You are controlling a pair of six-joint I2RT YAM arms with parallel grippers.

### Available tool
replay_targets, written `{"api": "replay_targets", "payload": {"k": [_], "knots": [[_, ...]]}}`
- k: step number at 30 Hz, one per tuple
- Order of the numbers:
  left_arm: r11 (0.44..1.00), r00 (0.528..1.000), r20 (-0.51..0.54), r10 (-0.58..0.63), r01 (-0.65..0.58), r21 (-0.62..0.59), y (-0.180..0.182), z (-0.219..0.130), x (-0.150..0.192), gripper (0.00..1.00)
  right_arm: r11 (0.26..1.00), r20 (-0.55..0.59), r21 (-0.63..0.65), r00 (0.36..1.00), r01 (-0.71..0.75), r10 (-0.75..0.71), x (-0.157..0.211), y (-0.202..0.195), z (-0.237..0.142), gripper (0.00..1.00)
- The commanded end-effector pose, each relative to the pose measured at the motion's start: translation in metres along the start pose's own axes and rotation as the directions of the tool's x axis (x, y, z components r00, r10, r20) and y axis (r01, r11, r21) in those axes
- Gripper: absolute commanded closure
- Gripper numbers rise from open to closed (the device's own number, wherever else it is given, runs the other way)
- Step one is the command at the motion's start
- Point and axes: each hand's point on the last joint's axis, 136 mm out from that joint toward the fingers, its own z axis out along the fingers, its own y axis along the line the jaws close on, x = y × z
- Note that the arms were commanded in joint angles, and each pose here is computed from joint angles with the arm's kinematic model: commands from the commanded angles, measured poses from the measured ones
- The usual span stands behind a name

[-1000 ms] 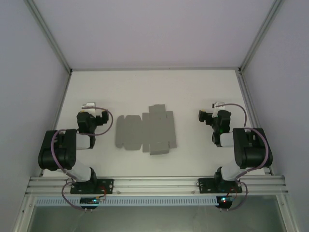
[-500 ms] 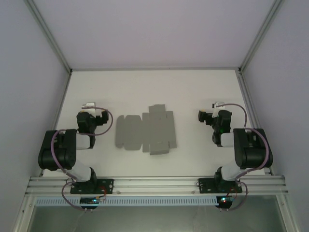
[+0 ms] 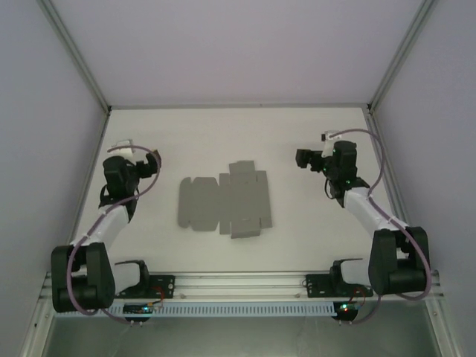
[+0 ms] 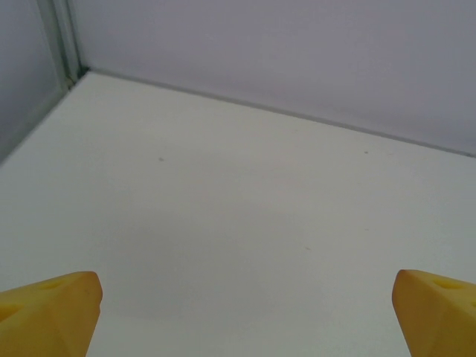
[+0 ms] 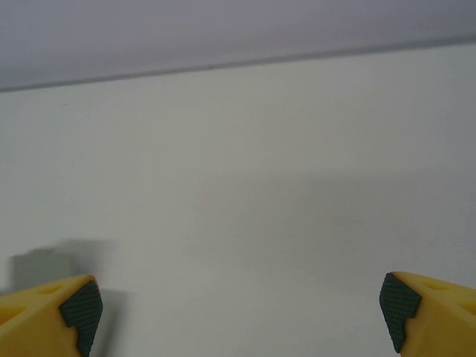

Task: Assemble paper box

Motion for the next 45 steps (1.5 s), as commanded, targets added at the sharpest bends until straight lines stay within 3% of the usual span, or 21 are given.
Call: {"api": "replay_targets", "payload": {"k": [1, 7, 12, 18, 29, 33, 40, 42, 45], "knots": [[0.977, 0.968, -0.196, -0.158, 0.182, 0.108, -0.025, -0.010, 0.035, 0.01, 0.990, -0.242, -0.096, 0.967, -0.107, 0.081, 0.040, 0.048, -0.008, 0.04], [0.965, 0.909, -0.386, -0.159, 0.225, 0.134, -0.057, -0.020, 0.080, 0.01, 0.941, -0.387, -0.335, 0.918, -0.055, -0.084, 0.082, 0.144, -0.004, 0.07], [0.970, 0.873, -0.471, -0.126, 0.209, 0.127, -0.071, -0.029, 0.113, 0.00, 0.909, -0.463, -0.413, 0.873, -0.061, -0.152, 0.113, 0.175, 0.007, 0.13], [0.964, 0.825, -0.550, -0.126, 0.233, 0.128, -0.075, -0.039, 0.145, 0.00, 0.893, -0.559, -0.433, 0.813, -0.120, -0.162, 0.159, 0.177, 0.025, 0.20], [0.916, 0.762, -0.637, -0.115, 0.329, 0.229, -0.105, -0.040, 0.178, 0.04, 0.930, -0.636, -0.348, 0.758, -0.118, -0.142, 0.205, 0.150, 0.033, 0.21], [0.869, 0.741, -0.663, -0.107, 0.394, 0.301, -0.125, -0.037, 0.182, 0.20, 0.938, -0.639, -0.326, 0.759, -0.119, -0.126, 0.209, 0.143, 0.034, 0.21], [0.840, 0.753, -0.651, -0.098, 0.414, 0.352, -0.140, -0.033, 0.171, 0.78, 0.947, -0.628, -0.297, 0.772, -0.118, -0.101, 0.209, 0.134, 0.037, 0.19], [0.841, 0.759, -0.643, -0.099, 0.409, 0.354, -0.141, -0.032, 0.168, 0.99, 0.946, -0.619, -0.300, 0.779, -0.124, -0.094, 0.205, 0.135, 0.038, 0.19], [0.832, 0.779, -0.621, -0.091, 0.402, 0.382, -0.147, -0.032, 0.158, 1.00, 0.944, -0.595, -0.304, 0.799, -0.131, -0.081, 0.194, 0.136, 0.038, 0.18]]}}
